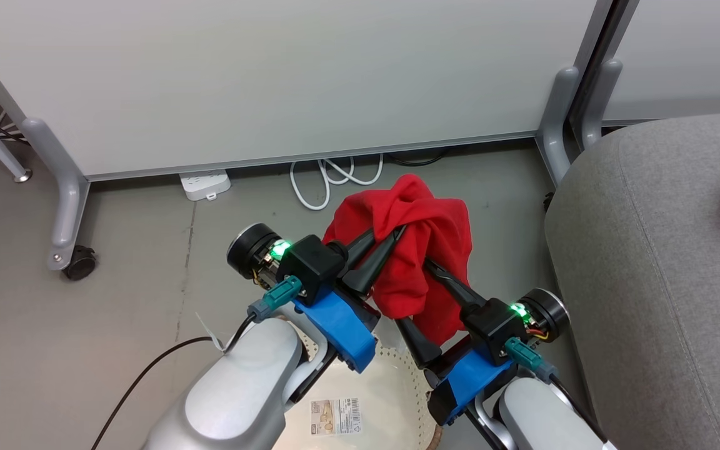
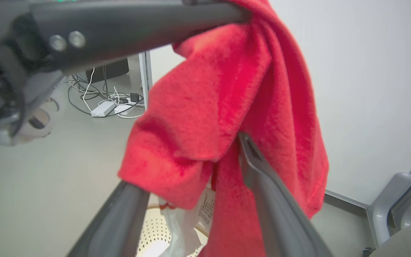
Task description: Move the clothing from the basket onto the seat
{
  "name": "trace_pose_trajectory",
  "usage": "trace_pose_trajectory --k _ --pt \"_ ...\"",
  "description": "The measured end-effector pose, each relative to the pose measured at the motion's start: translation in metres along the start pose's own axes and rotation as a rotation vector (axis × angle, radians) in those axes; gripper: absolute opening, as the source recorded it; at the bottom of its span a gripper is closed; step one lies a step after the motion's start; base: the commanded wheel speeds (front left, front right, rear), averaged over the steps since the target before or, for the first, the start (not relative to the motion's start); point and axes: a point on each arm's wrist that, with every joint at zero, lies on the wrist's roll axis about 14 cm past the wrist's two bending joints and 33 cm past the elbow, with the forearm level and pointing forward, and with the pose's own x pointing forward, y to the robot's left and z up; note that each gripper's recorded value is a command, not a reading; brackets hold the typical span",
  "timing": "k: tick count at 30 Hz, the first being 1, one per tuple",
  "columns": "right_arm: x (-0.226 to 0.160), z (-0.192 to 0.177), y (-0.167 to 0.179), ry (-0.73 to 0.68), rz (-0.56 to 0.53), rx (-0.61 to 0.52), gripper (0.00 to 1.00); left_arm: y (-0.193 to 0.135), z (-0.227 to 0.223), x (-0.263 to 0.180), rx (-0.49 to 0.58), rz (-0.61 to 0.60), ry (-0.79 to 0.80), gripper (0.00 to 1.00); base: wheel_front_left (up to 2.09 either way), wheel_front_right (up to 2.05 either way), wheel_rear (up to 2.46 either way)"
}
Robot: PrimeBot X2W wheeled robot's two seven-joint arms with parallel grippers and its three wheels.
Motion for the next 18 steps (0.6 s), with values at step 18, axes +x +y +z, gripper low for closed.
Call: trace_pose_trajectory --k 18 --pt "-0.0005 0.0059 0.0034 -0.012 0.003 0.02 0.0 -0.0047 0.0053 0.0008 0.004 -0.007 -0.01 0.0 0.0 0.0 0.0"
